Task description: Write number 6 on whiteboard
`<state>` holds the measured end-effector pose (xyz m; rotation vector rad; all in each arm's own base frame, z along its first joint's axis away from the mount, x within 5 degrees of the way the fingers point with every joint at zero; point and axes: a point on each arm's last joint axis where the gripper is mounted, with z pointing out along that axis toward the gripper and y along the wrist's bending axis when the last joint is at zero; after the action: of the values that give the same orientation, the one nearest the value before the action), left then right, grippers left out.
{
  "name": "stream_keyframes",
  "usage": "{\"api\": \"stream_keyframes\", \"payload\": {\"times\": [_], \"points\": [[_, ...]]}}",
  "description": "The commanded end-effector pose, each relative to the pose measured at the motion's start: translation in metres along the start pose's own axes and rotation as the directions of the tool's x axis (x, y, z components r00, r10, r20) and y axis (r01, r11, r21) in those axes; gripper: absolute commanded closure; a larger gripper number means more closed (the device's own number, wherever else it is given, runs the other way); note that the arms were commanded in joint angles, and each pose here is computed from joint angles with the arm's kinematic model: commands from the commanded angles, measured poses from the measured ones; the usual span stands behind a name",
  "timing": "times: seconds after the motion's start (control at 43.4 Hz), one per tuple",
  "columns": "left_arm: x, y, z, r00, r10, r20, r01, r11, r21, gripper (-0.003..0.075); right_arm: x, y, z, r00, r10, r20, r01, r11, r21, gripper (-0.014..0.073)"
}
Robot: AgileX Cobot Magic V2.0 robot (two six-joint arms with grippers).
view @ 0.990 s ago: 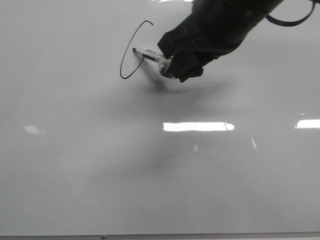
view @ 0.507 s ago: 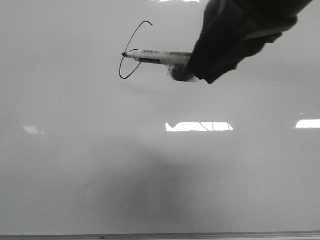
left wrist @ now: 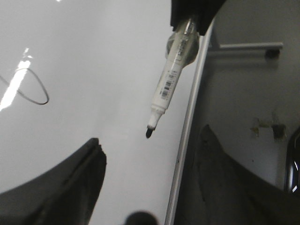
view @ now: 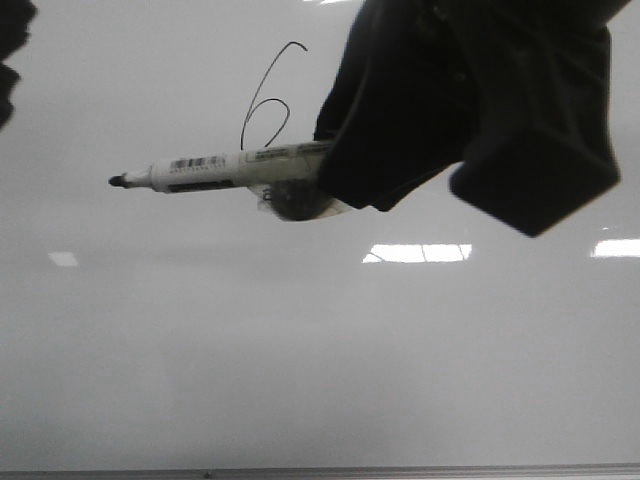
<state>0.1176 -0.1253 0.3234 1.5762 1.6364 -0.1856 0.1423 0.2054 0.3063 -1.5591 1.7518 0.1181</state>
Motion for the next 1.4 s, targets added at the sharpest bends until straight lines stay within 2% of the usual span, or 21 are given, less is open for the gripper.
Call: {"api": "stream_keyframes", "payload": {"times": [0.0,0.161,0.276,0.392,0.668,0.852,1.013,1.082,1.267,1.313,1.382], "points": [[-0.021,0.01,0.006,0.997,0.072,0.036,-0.072,0.997,-0.008,0.0283,-0.015,-0.007,-0.015,0.991,-0.033,0.126,0.026,0.998,0.062,0.0655],[-0.036,0.007,0.026,0.986,0.165,0.027,-0.166,0.986,0.032,0.0288,-0.017,-0.007,-0.015,0.988,-0.036,0.148,0.026,0.997,0.068,0.0655],[-0.042,0.007,0.037,0.976,0.216,0.03,-0.216,0.976,0.022,0.0355,-0.018,-0.007,-0.015,0.987,-0.036,0.158,0.025,0.997,0.072,0.0655],[-0.046,0.01,0.044,0.976,0.218,0.03,-0.218,0.976,0.019,0.0405,-0.018,-0.007,-0.015,0.986,-0.036,0.161,0.025,0.997,0.073,0.0655],[-0.046,0.013,0.06,0.97,0.243,-0.007,-0.243,0.969,0.032,0.0421,-0.018,-0.007,-0.015,0.986,-0.036,0.161,0.025,0.997,0.073,0.0655],[-0.045,0.013,0.061,0.97,0.243,-0.011,-0.243,0.969,0.037,0.0578,-0.017,-0.007,-0.015,0.988,-0.036,0.153,0.025,0.997,0.07,0.0655],[-0.045,0.013,0.061,0.97,0.243,-0.011,-0.243,0.969,0.038,0.0645,-0.016,-0.008,-0.015,0.989,-0.032,0.142,0.023,0.997,0.068,0.0643],[-0.045,0.013,0.061,0.97,0.243,-0.011,-0.243,0.969,0.038,0.0671,-0.015,-0.007,-0.015,0.99,-0.032,0.137,0.023,0.998,0.067,0.0573],[-0.045,0.013,0.061,0.972,0.236,-0.013,-0.235,0.971,0.037,0.0701,-0.012,-0.007,-0.016,0.994,0.001,0.109,-0.007,0.998,0.055,0.016],[-0.043,0.016,0.061,0.977,0.213,-0.02,-0.213,0.977,0.03,0.0701,-0.009,-0.01,-0.017,0.995,0.046,0.093,-0.052,0.997,0.058,0.0119],[-0.038,0.022,0.061,0.988,0.151,-0.039,-0.151,0.989,0.011,0.0701,0.0,-0.019,-0.021,0.989,0.14,0.054,-0.145,0.985,0.089,0.0137]]}}
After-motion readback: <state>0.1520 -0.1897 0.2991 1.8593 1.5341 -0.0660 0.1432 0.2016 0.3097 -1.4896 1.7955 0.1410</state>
